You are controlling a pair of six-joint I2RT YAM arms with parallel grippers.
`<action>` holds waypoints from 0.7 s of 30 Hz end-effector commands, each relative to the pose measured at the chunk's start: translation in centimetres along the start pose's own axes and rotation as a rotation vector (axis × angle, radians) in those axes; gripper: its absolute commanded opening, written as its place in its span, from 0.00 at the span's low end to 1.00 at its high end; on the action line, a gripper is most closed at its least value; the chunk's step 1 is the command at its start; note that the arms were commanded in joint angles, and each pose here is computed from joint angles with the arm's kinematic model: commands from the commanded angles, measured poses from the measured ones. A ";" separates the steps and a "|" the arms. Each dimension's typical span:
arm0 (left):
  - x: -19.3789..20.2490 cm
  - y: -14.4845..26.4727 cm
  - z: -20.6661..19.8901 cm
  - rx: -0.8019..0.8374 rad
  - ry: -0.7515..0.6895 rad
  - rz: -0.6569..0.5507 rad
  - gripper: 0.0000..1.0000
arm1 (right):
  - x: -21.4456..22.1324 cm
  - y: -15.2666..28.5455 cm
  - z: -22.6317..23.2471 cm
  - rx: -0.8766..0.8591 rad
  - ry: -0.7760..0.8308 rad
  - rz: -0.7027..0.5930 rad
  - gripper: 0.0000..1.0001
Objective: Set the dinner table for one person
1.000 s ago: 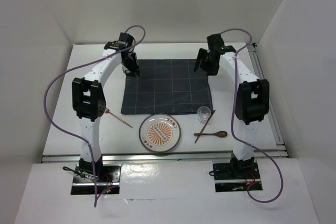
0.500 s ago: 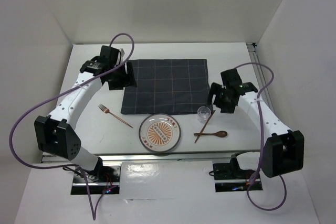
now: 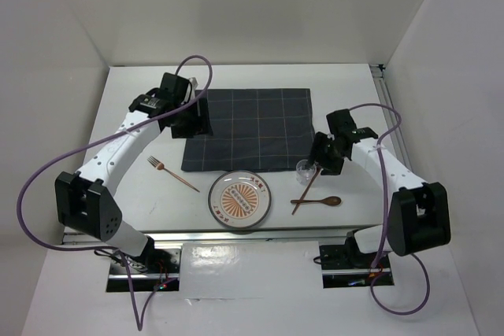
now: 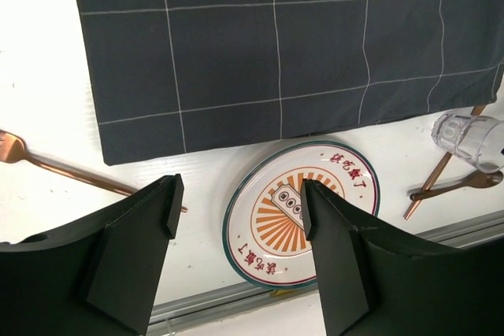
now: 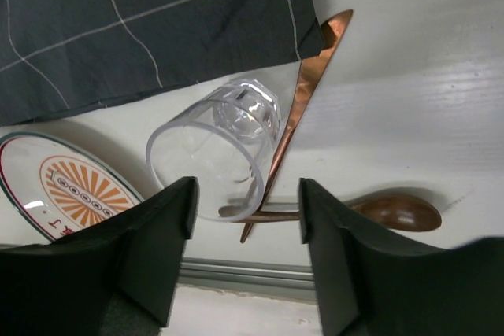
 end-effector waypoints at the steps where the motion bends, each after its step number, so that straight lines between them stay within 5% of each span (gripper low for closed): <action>1: -0.1 0.2 -0.3 0.011 -0.016 -0.031 0.78 | -0.8 -0.9 0.5 -0.014 -0.011 -0.040 0.62; 10: 0.0 -0.4 0.1 -0.017 -0.023 -0.024 0.77 | -1.2 -0.7 -0.2 0.080 -0.026 -0.052 0.01; 21: -1.0 0.3 -0.5 -0.015 -0.034 -0.046 0.77 | -12.5 5.0 5.1 0.066 0.062 -0.293 0.00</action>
Point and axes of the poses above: each gripper's point midway between its finger pads, its own y axis back along the fingers, its own z axis along the line the jaws close on, x = y × z, the point moved 8 cm from there along y, back along the fingers, and after that the axes turned 6 degrees about y, right-handed, at the moved point
